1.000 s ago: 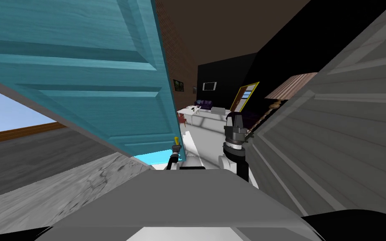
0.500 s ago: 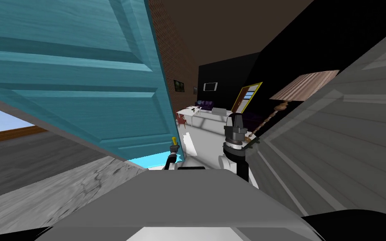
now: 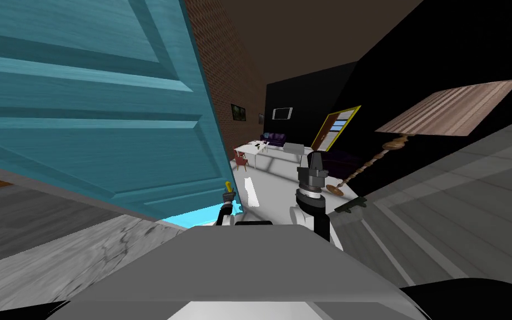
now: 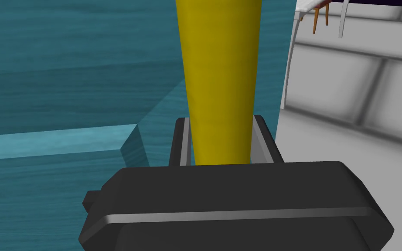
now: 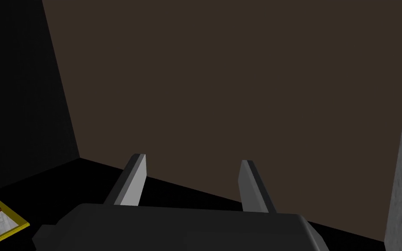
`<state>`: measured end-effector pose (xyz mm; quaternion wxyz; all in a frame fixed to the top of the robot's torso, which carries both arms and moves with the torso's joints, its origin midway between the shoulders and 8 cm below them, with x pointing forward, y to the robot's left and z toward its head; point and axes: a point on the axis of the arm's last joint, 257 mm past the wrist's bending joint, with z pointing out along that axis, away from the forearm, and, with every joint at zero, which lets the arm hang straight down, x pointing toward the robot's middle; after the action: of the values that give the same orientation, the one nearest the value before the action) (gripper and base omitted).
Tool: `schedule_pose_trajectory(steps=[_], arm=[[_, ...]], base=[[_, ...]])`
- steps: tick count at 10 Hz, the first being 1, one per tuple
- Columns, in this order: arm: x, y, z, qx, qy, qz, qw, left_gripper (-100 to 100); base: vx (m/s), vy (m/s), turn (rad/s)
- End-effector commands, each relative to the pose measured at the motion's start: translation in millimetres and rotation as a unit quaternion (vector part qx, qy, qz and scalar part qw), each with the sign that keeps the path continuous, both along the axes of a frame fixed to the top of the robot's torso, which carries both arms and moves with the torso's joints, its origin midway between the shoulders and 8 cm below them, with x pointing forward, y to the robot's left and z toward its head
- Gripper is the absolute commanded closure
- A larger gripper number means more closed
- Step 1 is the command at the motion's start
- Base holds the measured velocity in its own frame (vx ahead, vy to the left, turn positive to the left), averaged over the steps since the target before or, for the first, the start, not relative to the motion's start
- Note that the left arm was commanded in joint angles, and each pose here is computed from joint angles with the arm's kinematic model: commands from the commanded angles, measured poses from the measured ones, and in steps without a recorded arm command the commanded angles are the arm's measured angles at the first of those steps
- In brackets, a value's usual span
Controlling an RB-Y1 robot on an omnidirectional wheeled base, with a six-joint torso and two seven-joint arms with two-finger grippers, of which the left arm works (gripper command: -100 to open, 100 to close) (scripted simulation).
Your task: Push the door open
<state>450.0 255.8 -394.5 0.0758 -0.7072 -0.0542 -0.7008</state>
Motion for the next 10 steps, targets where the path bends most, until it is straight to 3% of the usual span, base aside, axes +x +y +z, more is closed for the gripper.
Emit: schedule_pose_trajectory(steps=[1,3,4,5,10], arm=[[1.0,13.4,3.5,-0.002,-0.006,0.019,0.9998,100],[0.5,13.5,3.2,-0.013,-0.006,0.031,0.9994,100],[0.5,11.3,1.2,-0.010,-0.003,0.025,0.9996,100],[-0.4,31.8,3.4,-0.002,-0.005,0.039,0.9992,100],[-4.7,65.7,5.5,0.002,-0.007,0.072,0.9974,100]], base=[[0.199,-0.046,0.084],[0.171,-0.072,0.068],[0.070,-0.032,0.035],[0.151,-0.063,0.043],[0.194,-0.040,0.052]])
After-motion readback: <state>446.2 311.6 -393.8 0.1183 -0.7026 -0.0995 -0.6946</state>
